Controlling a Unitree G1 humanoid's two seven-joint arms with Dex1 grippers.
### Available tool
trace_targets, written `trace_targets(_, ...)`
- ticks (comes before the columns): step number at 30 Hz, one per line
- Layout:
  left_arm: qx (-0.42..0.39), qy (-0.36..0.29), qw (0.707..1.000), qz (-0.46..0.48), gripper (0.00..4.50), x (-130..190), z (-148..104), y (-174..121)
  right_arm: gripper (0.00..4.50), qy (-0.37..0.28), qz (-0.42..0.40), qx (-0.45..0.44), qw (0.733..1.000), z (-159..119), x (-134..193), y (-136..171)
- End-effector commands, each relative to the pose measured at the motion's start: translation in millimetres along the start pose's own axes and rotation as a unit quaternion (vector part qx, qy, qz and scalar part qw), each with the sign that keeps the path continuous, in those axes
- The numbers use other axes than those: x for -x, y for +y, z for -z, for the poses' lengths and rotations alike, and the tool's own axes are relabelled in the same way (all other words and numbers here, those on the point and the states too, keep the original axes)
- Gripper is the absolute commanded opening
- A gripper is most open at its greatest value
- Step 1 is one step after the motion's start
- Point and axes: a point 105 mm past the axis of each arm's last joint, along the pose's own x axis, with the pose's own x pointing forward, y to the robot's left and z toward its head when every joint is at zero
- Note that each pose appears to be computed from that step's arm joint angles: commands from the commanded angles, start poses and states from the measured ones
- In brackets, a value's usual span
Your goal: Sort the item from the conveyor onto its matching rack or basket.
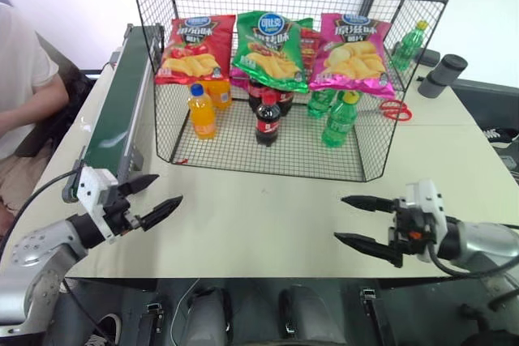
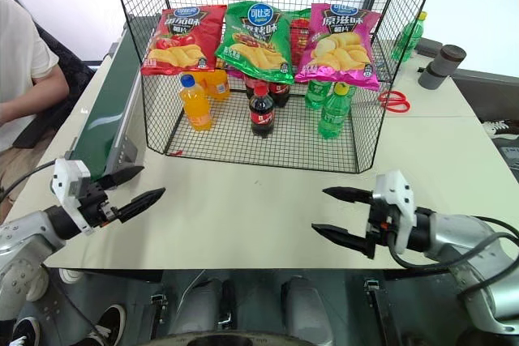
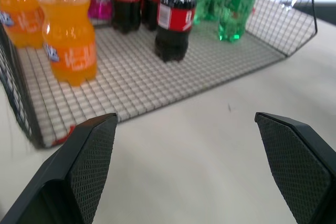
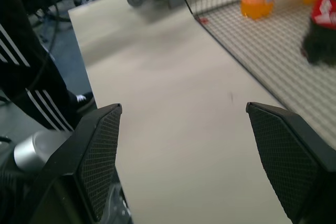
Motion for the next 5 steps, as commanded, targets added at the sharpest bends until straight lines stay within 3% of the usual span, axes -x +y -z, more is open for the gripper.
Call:
trace_targets(1, -0.025, -0.001, 1.0, -0.009, 4.5, 5.8, -4.3, 8.4, 4.49, -0.016, 0.024, 0.013, 1.0, -3.6, 8.5, -9.2)
trace_targets(5, -0.05, -0.007, 0.999, -0.007, 4.5, 7.9, -1.7, 11.7, 4.49, -0.027, 0.026, 0.029, 0.999, -9.6, 4.2, -5.5)
